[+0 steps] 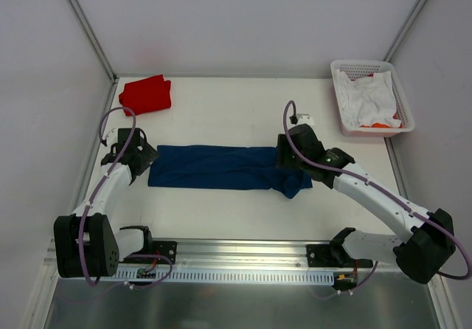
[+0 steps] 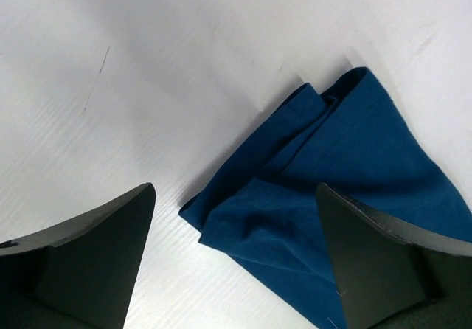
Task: Fold and stack the t-shirts
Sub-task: Fold the other side of the tshirt into a rectangle, then rotate the tshirt 90 degrees
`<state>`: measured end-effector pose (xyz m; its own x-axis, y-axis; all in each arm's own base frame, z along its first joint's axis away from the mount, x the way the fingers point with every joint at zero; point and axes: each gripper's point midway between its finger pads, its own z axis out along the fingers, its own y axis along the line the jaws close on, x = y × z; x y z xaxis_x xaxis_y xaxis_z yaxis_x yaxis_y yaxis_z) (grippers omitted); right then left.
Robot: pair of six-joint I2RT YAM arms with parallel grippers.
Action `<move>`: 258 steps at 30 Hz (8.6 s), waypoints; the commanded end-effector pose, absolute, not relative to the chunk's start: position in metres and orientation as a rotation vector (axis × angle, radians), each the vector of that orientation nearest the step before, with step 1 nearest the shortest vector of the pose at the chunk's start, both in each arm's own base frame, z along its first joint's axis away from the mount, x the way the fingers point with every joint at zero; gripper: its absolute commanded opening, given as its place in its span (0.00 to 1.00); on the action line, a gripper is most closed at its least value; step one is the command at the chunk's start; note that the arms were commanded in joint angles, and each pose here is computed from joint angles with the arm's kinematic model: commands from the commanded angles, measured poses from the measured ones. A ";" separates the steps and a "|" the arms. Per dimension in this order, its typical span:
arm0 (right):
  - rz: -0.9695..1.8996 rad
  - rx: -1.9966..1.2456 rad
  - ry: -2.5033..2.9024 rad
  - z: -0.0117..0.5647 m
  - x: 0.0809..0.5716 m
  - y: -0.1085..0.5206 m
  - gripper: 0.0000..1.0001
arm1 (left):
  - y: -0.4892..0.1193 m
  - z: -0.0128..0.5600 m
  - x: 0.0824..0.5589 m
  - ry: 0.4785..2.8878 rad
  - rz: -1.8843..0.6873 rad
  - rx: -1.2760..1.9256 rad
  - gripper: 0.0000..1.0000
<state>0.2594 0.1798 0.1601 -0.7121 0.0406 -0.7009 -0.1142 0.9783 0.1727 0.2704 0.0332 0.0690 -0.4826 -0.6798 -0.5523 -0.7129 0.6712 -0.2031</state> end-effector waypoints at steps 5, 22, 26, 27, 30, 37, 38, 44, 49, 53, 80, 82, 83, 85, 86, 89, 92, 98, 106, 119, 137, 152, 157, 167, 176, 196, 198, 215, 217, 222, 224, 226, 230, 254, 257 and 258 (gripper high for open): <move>0.253 -0.020 2.430 0.118 0.260 0.188 0.58 | 0.034 0.107 0.292 2.183 0.003 -1.013 0.92; -0.100 -0.168 2.612 0.022 0.266 0.178 0.59 | 0.015 0.134 0.306 2.141 -0.167 -0.924 0.92; -0.118 -0.216 2.664 0.012 0.270 0.186 0.60 | 0.009 0.141 0.307 2.128 -0.212 -0.902 0.92; -0.126 -0.225 2.671 0.012 0.270 0.187 0.61 | 0.008 0.144 0.307 2.122 -0.222 -0.899 0.92; -0.175 -0.237 2.685 0.015 0.276 0.187 0.62 | 0.001 0.150 0.307 2.120 -0.271 -0.876 0.92; -0.242 -0.282 2.666 0.030 0.291 0.188 0.63 | -0.006 0.162 0.303 2.087 -0.330 -0.849 0.92; -0.263 -0.279 2.656 0.032 0.295 0.186 0.63 | -0.007 0.162 0.302 2.090 -0.336 -0.850 0.92; -0.304 -0.240 2.616 0.046 0.322 0.184 0.63 | -0.009 0.167 0.295 2.065 -0.355 -0.829 0.92; -0.294 -0.192 2.607 0.050 0.342 0.185 0.63 | -0.016 0.173 0.290 2.056 -0.403 -0.800 0.93; -0.274 -0.167 2.604 0.050 0.361 0.191 0.64 | -0.020 0.177 0.291 2.055 -0.426 -0.784 0.92; -0.105 -0.038 2.626 0.032 0.481 0.188 0.64 | -0.026 0.175 0.291 2.079 -0.461 -0.761 0.93; -0.078 -0.065 2.600 0.034 0.496 0.196 0.64 | -0.027 0.173 0.290 2.086 -0.462 -0.760 0.93; -0.067 -0.074 2.595 0.033 0.500 0.199 0.64 | -0.027 0.172 0.289 2.088 -0.465 -0.760 0.93; -0.014 -0.098 2.572 0.034 0.514 0.210 0.64 | -0.027 0.171 0.289 2.091 -0.462 -0.761 0.93; 0.006 -0.101 2.558 0.036 0.521 0.213 0.64 | -0.027 0.169 0.288 2.096 -0.458 -0.762 0.93; 0.126 -0.120 2.527 0.040 0.536 0.230 0.65 | -0.026 0.168 0.289 2.099 -0.455 -0.767 0.93; 0.289 -0.149 2.481 0.052 0.549 0.251 0.68 | -0.027 0.165 0.290 2.110 -0.457 -0.770 0.93; 0.450 -0.184 2.370 0.071 0.567 0.273 0.75 | -0.028 0.163 0.292 2.121 -0.464 -0.771 0.93; 0.643 -0.254 2.192 0.099 0.590 0.301 0.80 | -0.031 0.151 0.295 2.161 -0.469 -0.771 0.94; 0.646 -0.306 2.042 0.154 0.594 0.294 0.88 | -0.029 0.140 0.302 2.186 -0.445 -0.751 0.93; 0.595 -0.316 1.967 0.299 0.495 0.249 0.89 | -0.049 0.085 0.349 2.259 -0.418 -0.705 0.92; 0.605 -0.338 1.930 0.328 0.444 0.231 0.89 | -0.095 0.030 0.345 2.424 -0.432 -0.553 0.93; 0.614 -0.341 1.883 0.350 0.434 0.226 0.90 | -0.105 0.012 0.323 2.482 -0.413 -0.530 0.92; 0.619 -0.330 1.856 0.367 0.429 0.217 0.91 | -0.149 0.015 0.277 2.517 -0.493 -0.498 0.92; 0.633 -0.301 1.864 0.369 0.435 0.210 0.92 | -0.198 0.030 0.218 2.574 -0.537 -0.381 0.92; 0.634 -0.272 1.851 0.379 0.409 0.191 0.92 | -0.354 0.026 0.197 2.650 -0.764 0.035 0.93; 0.631 -0.269 1.856 0.378 0.407 0.190 0.92 | -0.361 0.029 0.200 2.637 -0.777 0.058 0.93; 0.536 -0.190 1.989 0.321 0.410 0.173 0.92 | -0.341 0.125 0.218 2.378 -0.770 0.153 0.99; 0.508 -0.163 2.021 0.308 0.410 0.168 0.92 | -0.338 0.145 0.223 2.326 -0.763 0.154 0.99; 0.466 -0.058 2.116 0.273 0.398 0.155 0.91 | -0.305 0.163 0.228 2.287 -0.700 0.089 0.99; 0.445 -0.018 2.171 0.248 0.386 0.149 0.91 | -0.290 0.158 0.230 2.300 -0.694 0.029 0.99; 0.436 0.020 2.204 0.233 0.376 0.146 0.90 | -0.275 0.141 0.226 2.336 -0.676 -0.016 0.99; 0.395 0.058 2.308 0.187 0.340 0.141 0.90 | -0.250 0.114 0.223 2.389 -0.638 -0.087 0.97; 0.249 0.047 2.503 0.074 0.196 0.180 0.89 | -0.216 0.021 0.174 2.592 -0.681 -0.216 0.91; 0.235 0.023 2.517 0.064 0.188 0.188 0.88 | -0.223 0.017 0.175 2.586 -0.701 -0.214 0.89; 0.239 0.009 2.521 0.062 0.184 0.193 0.89 | -0.223 0.014 0.176 2.593 -0.696 -0.218 0.89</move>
<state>0.1841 0.1869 0.0660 -0.8318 0.0216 -0.5546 -0.0891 0.9811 0.1718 0.1874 -0.2243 0.0336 -0.8617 -0.2702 -0.4294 -0.0114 0.8565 -0.5161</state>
